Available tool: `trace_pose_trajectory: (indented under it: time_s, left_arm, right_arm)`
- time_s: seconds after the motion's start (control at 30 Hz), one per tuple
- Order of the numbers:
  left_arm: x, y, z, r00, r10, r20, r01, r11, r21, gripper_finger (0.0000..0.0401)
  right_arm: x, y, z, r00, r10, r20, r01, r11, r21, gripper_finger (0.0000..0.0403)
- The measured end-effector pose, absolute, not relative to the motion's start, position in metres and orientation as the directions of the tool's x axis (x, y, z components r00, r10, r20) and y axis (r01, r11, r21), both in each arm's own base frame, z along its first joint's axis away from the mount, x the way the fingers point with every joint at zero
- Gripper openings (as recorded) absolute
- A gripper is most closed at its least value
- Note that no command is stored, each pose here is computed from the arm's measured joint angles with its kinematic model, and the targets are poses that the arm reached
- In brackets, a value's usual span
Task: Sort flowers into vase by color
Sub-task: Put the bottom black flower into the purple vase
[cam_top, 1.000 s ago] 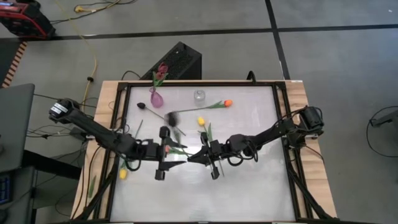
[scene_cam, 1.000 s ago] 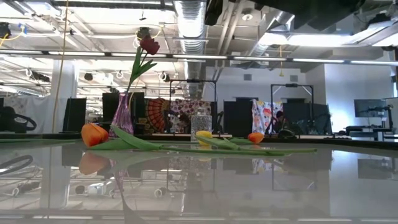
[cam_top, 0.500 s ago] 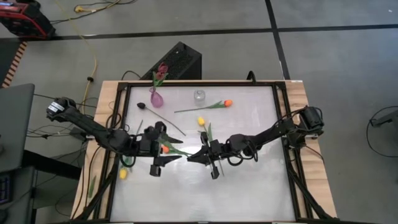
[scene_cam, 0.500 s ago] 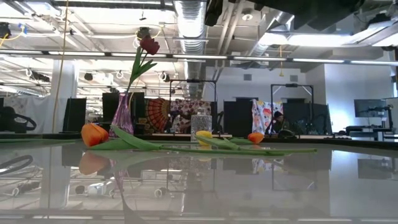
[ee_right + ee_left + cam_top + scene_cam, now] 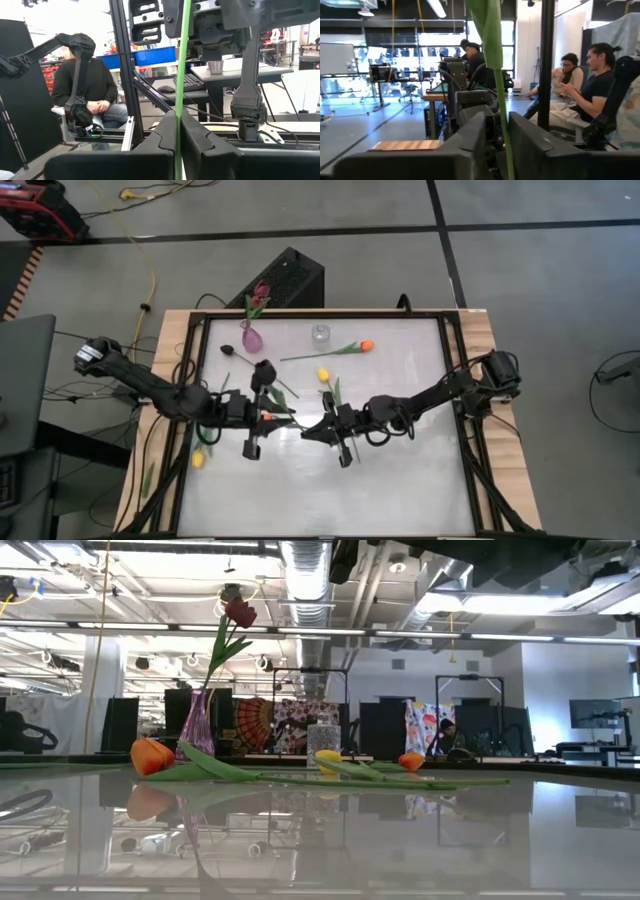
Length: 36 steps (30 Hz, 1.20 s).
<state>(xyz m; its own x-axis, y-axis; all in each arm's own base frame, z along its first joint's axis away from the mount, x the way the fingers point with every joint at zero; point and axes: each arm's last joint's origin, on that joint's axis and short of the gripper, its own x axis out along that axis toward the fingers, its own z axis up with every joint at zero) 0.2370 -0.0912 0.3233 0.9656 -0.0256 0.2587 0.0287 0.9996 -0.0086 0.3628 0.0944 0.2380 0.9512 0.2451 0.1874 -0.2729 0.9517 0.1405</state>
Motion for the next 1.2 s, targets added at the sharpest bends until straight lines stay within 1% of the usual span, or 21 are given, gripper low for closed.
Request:
trace_pose_trajectory:
  time_s: [0.17,0.3,0.4,0.5,0.6,0.67,0.77,0.9,1.03,1.2]
  left_arm:
    - [0.239,-0.088,0.323,0.964,-0.054,0.262,0.061,0.998,-0.019,0.0009]
    - [0.240,-0.087,0.322,0.964,-0.073,0.256,0.081,0.997,-0.021,0.0002]
    - [0.240,-0.087,0.321,0.968,-0.075,0.241,0.082,0.996,-0.019,0.0001]
    - [0.239,-0.086,0.320,0.974,-0.069,0.214,0.073,0.997,-0.013,0.0001]
    - [0.236,-0.084,0.318,0.987,-0.029,0.158,0.030,1.000,-0.004,0.0000]
    - [0.231,-0.080,0.317,0.994,0.020,0.105,-0.021,1.000,0.007,0.0000]
    - [0.222,-0.073,0.314,0.989,0.144,0.015,-0.144,0.989,0.034,0.0000]
    - [0.207,-0.062,0.309,0.944,0.319,-0.087,-0.310,0.946,0.099,0.0000]
    - [0.192,-0.051,0.312,0.878,0.466,-0.112,-0.448,0.881,0.153,0.0000]
    - [0.177,-0.026,0.316,0.791,0.600,-0.118,-0.578,0.797,0.176,0.0000]
  right_arm:
    - [0.364,0.091,0.236,0.956,0.241,0.165,-0.266,0.952,0.150,0.0040]
    - [0.364,0.092,0.235,0.958,0.244,0.153,-0.266,0.953,0.147,0.0048]
    - [0.364,0.092,0.234,0.959,0.248,0.141,-0.264,0.958,0.112,0.0063]
    - [0.364,0.092,0.233,0.960,0.248,0.128,-0.259,0.963,0.074,0.0089]
    - [0.364,0.088,0.232,0.967,0.237,0.090,-0.243,0.968,0.062,0.0126]
    - [0.363,0.081,0.232,0.974,0.222,0.034,-0.223,0.975,0.023,0.0153]
    - [0.362,0.069,0.228,0.980,0.187,-0.073,-0.190,0.981,-0.037,0.0191]
    - [0.357,0.051,0.222,0.962,0.138,-0.237,-0.154,0.987,-0.052,0.0226]
    - [0.350,0.036,0.218,0.926,0.098,-0.365,-0.124,0.991,-0.049,0.0236]
    - [0.343,0.019,0.212,0.874,0.051,-0.484,-0.090,0.994,-0.057,0.0230]
